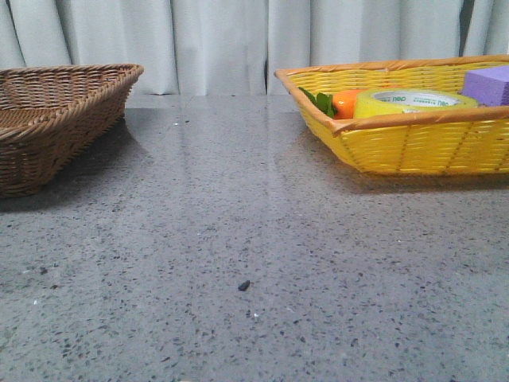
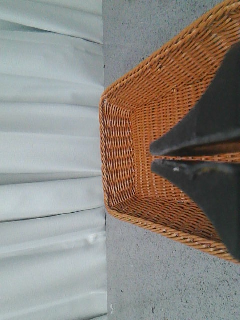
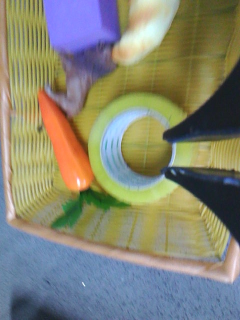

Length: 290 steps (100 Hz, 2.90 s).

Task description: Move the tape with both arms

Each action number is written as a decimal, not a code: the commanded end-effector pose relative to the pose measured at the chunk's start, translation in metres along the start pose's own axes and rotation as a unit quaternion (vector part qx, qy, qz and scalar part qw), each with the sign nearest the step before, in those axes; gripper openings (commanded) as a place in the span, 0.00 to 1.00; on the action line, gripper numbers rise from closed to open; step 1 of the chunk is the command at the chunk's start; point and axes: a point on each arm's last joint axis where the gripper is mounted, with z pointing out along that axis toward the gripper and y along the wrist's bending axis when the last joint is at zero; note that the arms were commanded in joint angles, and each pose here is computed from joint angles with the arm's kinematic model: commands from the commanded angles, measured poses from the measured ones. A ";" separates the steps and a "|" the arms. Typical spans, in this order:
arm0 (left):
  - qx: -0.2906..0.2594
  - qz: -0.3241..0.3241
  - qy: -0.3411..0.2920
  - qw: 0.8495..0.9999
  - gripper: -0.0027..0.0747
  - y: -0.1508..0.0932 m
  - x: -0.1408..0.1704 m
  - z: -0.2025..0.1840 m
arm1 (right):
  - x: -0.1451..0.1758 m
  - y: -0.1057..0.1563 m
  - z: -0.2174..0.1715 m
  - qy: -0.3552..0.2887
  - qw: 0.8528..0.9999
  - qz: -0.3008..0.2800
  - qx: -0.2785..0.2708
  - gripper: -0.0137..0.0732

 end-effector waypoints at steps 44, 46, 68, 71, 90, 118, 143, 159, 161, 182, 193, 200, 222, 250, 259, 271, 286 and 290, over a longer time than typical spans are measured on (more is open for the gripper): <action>0.004 -0.004 -0.049 0.999 0.01 -0.001 -0.019 0.000 | -0.037 0.038 0.093 0.164 0.984 -0.055 -0.028 0.62; 0.004 -0.004 -0.049 0.999 0.01 -0.001 -0.019 0.000 | -0.037 0.038 0.097 0.170 0.983 -0.055 -0.028 0.62; 0.005 -0.005 -0.050 0.999 0.01 -0.001 -0.019 0.000 | -0.033 0.036 0.128 0.201 0.978 -0.063 -0.015 0.62; 0.005 -0.005 -0.050 0.999 0.01 -0.001 -0.019 0.000 | -0.032 0.035 0.131 0.206 0.977 -0.063 -0.014 0.61; 0.005 -0.005 -0.051 0.999 0.01 -0.001 -0.019 0.000 | -0.029 0.034 0.136 0.218 0.974 -0.068 -0.007 0.34; 0.005 -0.005 -0.051 0.999 0.01 -0.001 -0.019 0.000 | -0.030 0.034 0.137 0.211 0.975 -0.070 -0.005 0.15; 0.005 -0.005 -0.052 0.999 0.01 -0.001 -0.019 0.000 | -0.044 0.034 0.125 0.204 0.976 -0.079 0.003 0.15; 0.006 -0.024 -0.052 0.998 0.01 -0.001 -0.019 0.000 | -0.078 0.040 0.095 0.166 0.982 -0.092 0.005 0.15; 0.006 -0.024 -0.052 0.998 0.01 -0.001 -0.019 0.000 | -0.083 0.043 0.090 0.160 0.983 -0.093 0.003 0.15; 0.006 -0.024 -0.052 0.998 0.01 -0.001 -0.019 0.000 | -0.110 0.095 0.044 0.091 0.985 -0.138 -0.053 0.15; 0.006 -0.024 -0.052 0.998 0.01 -0.001 -0.019 0.000 | -0.102 0.130 0.034 0.085 0.977 -0.171 -0.090 0.15; 0.006 -0.024 -0.052 0.998 0.01 -0.001 -0.019 0.000 | -0.092 0.153 0.037 0.095 0.970 -0.193 -0.110 0.15; 0.006 -0.024 -0.052 0.998 0.01 -0.001 -0.019 0.000 | -0.062 0.198 0.073 0.140 0.952 -0.234 -0.137 0.15; 0.006 -0.024 -0.052 0.998 0.01 -0.001 -0.019 0.000 | -0.038 0.210 0.133 0.184 0.944 -0.243 -0.123 0.15; 0.006 -0.024 -0.052 0.998 0.01 -0.001 -0.019 0.000 | -0.032 0.211 0.144 0.196 0.942 -0.245 -0.119 0.15; 0.006 -0.024 -0.052 0.998 0.01 -0.001 -0.019 0.000 | -0.029 0.212 0.151 0.200 0.941 -0.245 -0.119 0.17; 0.006 -0.024 -0.052 0.998 0.01 -0.001 -0.019 0.000 | -0.029 0.213 0.152 0.198 0.942 -0.245 -0.119 0.34; 0.006 -0.024 -0.052 0.998 0.01 -0.001 -0.019 0.000 | -0.030 0.213 0.151 0.196 0.942 -0.245 -0.119 0.38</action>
